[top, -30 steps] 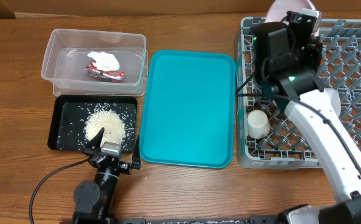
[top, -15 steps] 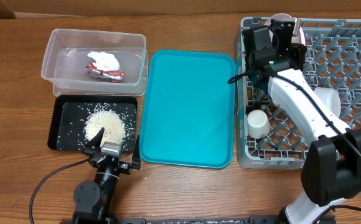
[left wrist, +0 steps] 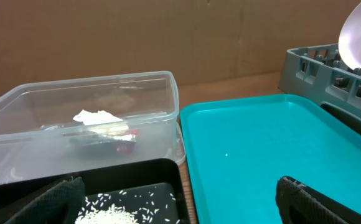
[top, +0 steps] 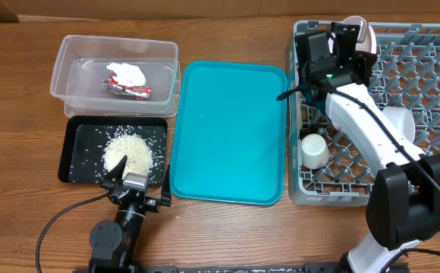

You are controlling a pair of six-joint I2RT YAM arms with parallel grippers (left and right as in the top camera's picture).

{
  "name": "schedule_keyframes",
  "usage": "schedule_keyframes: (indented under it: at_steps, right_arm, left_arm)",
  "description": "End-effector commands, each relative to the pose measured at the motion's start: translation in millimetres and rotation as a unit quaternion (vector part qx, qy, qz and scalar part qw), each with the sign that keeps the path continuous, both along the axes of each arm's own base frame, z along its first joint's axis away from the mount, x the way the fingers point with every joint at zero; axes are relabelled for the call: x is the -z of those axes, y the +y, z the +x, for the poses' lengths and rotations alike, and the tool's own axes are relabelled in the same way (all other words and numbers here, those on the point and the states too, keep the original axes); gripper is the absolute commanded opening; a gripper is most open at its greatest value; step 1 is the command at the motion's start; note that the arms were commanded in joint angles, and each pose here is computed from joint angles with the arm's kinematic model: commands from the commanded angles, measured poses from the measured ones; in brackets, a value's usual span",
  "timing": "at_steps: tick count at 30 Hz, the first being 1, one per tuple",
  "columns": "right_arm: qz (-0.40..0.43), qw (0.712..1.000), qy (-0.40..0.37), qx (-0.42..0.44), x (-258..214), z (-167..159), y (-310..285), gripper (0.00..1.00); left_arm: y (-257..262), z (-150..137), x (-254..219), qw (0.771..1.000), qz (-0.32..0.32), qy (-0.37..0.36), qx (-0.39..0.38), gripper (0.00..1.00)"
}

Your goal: Sort waste into correct bins and load items into the dishwasher

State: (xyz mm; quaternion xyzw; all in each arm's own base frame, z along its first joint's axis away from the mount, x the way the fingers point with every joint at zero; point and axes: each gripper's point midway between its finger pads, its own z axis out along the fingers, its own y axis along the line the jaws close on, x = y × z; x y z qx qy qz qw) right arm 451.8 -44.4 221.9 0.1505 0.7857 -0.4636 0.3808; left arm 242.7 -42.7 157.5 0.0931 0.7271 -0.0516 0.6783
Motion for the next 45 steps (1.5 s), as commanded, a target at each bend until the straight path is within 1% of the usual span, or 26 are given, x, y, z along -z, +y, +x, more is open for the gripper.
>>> schedule_keyframes:
  at_steps: [1, 4, 7, 8, 10, 14, 16, 18, 19, 21, 24, 26, 28, 29, 30, 31, 32, 33, 34, 36, 38, 41, 42, 44, 45]
  right_arm:
    - [-0.010, 1.000, -0.026, 0.014, -10, 3, -2, 0.04]
    - [0.025, 0.999, -0.012, -0.031, 1, 17, 9, 0.04]
    - [0.056, 0.996, -0.001, -0.063, 12, 23, 22, 0.05]
    - [0.061, 0.996, 0.001, -0.069, 13, 24, 25, 0.09]
    - [0.058, 0.996, 0.000, -0.072, 13, 24, 28, 0.30]
    - [0.019, 0.999, -0.012, -0.048, -1, 15, 29, 0.51]
    - [0.001, 0.999, -0.023, -0.044, -14, 9, 37, 0.53]
    - [0.000, 0.998, -0.030, -0.060, -26, 3, 51, 0.52]
    - [0.007, 0.997, -0.031, -0.076, -32, -1, 60, 0.52]
    - [0.048, 0.988, -0.020, -0.145, -40, -10, 94, 0.52]
    - [0.134, 0.961, -0.032, -0.238, -62, -40, 147, 0.53]
    - [0.204, 0.929, -0.032, -0.309, -75, -67, 185, 0.63]
    - [0.281, 0.872, -0.015, -0.401, -91, -104, 228, 0.70]
    - [0.314, 0.837, -0.003, -0.448, -99, -126, 249, 0.73]
    - [0.338, 0.809, 0.006, -0.481, -106, -143, 262, 0.76]
    - [0.360, 0.777, 0.016, -0.515, -114, -162, 275, 0.85]
    - [0.376, 0.752, 0.021, -0.541, -122, -179, 282, 1.00]
    - [0.388, 0.730, 0.028, -0.562, -129, -196, 286, 1.00]
    - [0.395, 0.715, 0.033, -0.576, -135, -210, 285, 1.00]
    - [0.399, 0.704, 0.041, -0.587, -140, -230, 275, 1.00]
    - [0.398, 0.704, 0.043, -0.587, -143, -241, 262, 1.00]
    - [0.386, 0.700, 0.026, -0.600, -156, -253, 244, 1.00]
    - [0.377, 0.703, 0.020, -0.602, -160, -255, 238, 1.00]
    - [0.365, 0.718, -0.004, -0.593, -167, -255, 221, 1.00]
    - [0.354, 0.734, -0.027, -0.579, -174, -256, 204, 1.00]
  left_arm:
    - [0, 0, 1, 1.000, -0.003, 0.001, 0.000, 1.00]
    - [0, 0, 1, 1.000, -0.003, 0.001, 0.000, 1.00]
    - [0, 0, 1, 1.000, -0.003, 0.001, 0.000, 1.00]
    - [0, 0, 1, 1.000, -0.003, 0.001, 0.000, 1.00]
    - [0, 0, 1, 1.000, -0.003, 0.001, 0.000, 1.00]
    - [0, 0, 1, 1.000, -0.003, 0.001, 0.000, 1.00]
    - [0, 0, 1, 1.000, -0.003, 0.001, 0.000, 1.00]
    - [0, 0, 1, 1.000, -0.003, 0.001, 0.000, 1.00]
    - [0, 0, 1, 1.000, -0.003, 0.001, 0.000, 1.00]
    - [0, 0, 1, 1.000, -0.003, 0.001, 0.000, 1.00]
    - [0, 0, 1, 1.000, -0.003, 0.001, 0.000, 1.00]
    - [0, 0, 1, 1.000, -0.003, 0.001, 0.000, 1.00]
    - [0, 0, 1, 1.000, -0.003, 0.001, 0.000, 1.00]
    - [0, 0, 1, 1.000, -0.003, 0.001, 0.000, 1.00]
    - [0, 0, 1, 1.000, -0.003, 0.001, 0.000, 1.00]
    - [0, 0, 1, 1.000, -0.003, 0.001, 0.000, 1.00]
    - [0, 0, 1, 1.000, -0.003, 0.001, 0.000, 1.00]
    - [0, 0, 1, 1.000, -0.003, 0.001, 0.000, 1.00]
    - [0, 0, 1, 1.000, -0.003, 0.001, 0.000, 1.00]
    - [0, 0, 1, 1.000, -0.003, 0.001, 0.000, 1.00]
    - [0, 0, 1, 1.000, -0.003, 0.001, 0.000, 1.00]
    - [0, 0, 1, 1.000, -0.003, 0.001, 0.000, 1.00]
    - [0, 0, 1, 1.000, -0.003, 0.001, 0.000, 1.00]
    - [0, 0, 1, 1.000, -0.003, 0.001, 0.000, 1.00]
    - [0, 0, 1, 1.000, -0.003, 0.001, 0.000, 1.00]
